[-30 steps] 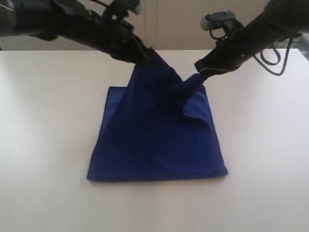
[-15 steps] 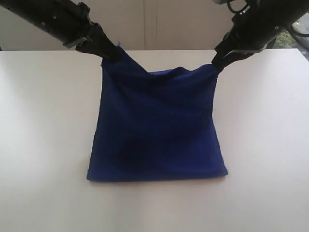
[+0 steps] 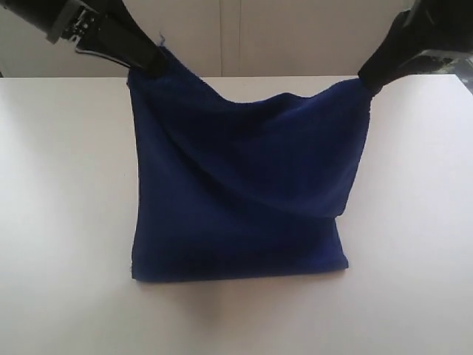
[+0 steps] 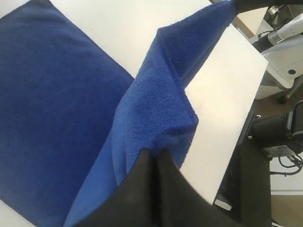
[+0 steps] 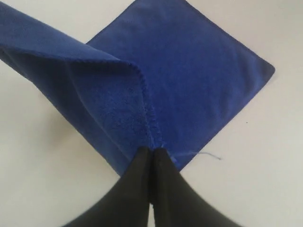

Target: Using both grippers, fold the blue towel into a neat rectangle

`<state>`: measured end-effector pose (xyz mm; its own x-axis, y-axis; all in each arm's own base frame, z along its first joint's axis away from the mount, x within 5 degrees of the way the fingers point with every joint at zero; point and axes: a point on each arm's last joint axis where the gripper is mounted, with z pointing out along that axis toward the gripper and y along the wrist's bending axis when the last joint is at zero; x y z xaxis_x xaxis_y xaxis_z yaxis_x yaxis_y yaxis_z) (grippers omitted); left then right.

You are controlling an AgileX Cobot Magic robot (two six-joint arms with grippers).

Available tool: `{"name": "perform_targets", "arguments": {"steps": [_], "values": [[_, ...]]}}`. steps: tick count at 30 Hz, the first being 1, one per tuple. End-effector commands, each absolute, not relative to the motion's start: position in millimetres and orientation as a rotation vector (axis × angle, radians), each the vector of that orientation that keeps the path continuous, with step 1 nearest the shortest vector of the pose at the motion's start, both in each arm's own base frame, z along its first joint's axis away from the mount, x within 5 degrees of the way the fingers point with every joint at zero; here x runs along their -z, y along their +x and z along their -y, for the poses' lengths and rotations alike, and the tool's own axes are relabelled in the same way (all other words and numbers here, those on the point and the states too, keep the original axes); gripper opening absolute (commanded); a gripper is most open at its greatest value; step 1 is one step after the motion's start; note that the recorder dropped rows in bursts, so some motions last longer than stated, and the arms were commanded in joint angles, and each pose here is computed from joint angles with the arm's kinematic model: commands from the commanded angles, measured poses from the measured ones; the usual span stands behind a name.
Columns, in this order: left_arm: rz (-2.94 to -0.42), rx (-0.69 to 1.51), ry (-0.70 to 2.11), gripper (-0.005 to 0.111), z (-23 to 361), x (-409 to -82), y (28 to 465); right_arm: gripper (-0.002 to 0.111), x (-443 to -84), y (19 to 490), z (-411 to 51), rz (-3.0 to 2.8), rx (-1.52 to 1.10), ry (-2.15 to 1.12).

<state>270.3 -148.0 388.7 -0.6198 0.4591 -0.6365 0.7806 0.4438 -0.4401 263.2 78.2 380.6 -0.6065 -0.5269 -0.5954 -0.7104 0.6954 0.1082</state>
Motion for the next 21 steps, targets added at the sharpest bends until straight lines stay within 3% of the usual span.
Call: {"name": "perform_targets", "arguments": {"steps": [1,10,21], "values": [[-2.341,1.096,1.06,0.0,141.7,-385.3,245.4,0.0,-381.4,237.6,-73.3,-2.373,-0.461,-0.924],[-2.263,1.213,0.989,0.0,128.9,-363.8,181.6,0.0,-388.0,170.8,-68.9,-2.289,-0.521,-0.878],[-2.15,1.305,0.924,0.0,122.2,-354.9,142.9,0.0,-380.5,122.0,-64.7,-2.24,-0.561,-0.832]]}}
